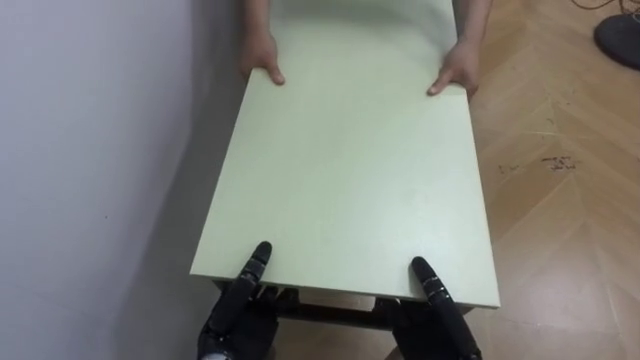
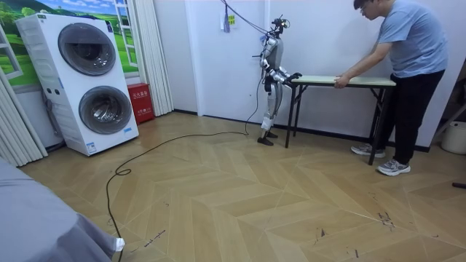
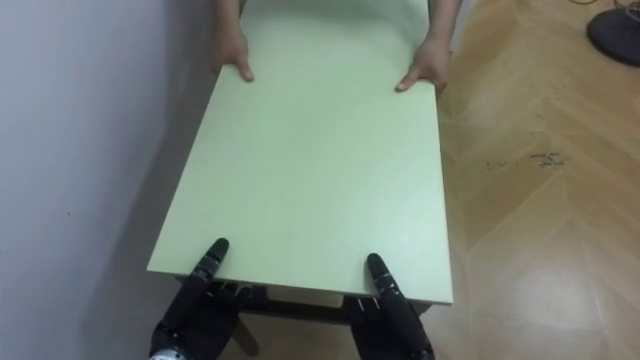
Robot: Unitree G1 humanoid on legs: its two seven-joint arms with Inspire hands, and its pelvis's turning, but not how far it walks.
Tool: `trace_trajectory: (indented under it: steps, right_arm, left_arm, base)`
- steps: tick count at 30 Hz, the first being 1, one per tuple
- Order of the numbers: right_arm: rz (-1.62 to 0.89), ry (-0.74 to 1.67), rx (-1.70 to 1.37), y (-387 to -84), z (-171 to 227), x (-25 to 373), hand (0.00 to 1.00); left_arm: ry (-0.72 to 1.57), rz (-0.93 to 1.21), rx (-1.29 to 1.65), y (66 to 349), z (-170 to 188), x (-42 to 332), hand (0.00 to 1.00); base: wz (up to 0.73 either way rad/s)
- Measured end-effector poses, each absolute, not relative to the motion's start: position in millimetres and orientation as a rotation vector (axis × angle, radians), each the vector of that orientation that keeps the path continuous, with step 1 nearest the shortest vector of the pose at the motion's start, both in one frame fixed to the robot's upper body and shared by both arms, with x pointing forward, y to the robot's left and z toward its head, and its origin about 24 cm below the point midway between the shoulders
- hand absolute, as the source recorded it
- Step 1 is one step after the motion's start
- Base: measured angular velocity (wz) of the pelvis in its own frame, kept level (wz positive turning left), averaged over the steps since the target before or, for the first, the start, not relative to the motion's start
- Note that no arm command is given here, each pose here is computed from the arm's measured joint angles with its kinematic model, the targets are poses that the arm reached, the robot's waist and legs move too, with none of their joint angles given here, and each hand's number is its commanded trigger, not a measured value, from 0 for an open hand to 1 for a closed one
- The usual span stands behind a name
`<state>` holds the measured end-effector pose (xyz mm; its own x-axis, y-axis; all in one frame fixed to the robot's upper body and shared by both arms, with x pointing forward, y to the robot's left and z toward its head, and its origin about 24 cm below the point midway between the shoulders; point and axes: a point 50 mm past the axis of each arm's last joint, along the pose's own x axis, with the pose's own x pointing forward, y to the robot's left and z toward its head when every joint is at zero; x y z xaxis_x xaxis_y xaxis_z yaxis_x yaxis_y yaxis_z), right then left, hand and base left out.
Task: Move table with human
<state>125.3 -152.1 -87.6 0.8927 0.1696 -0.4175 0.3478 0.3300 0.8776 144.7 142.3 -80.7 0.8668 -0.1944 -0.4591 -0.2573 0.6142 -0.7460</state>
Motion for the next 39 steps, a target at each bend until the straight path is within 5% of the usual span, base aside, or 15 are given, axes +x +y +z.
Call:
trace_trajectory:
  steps: [39]
  right_arm:
    - [0.039,0.507,1.058,-160.5,-94.0,123.3,0.00]
  left_arm:
    - [0.618,-0.042,-0.712,147.9,-94.4,129.2,0.00]
  base:
    - [0.00]
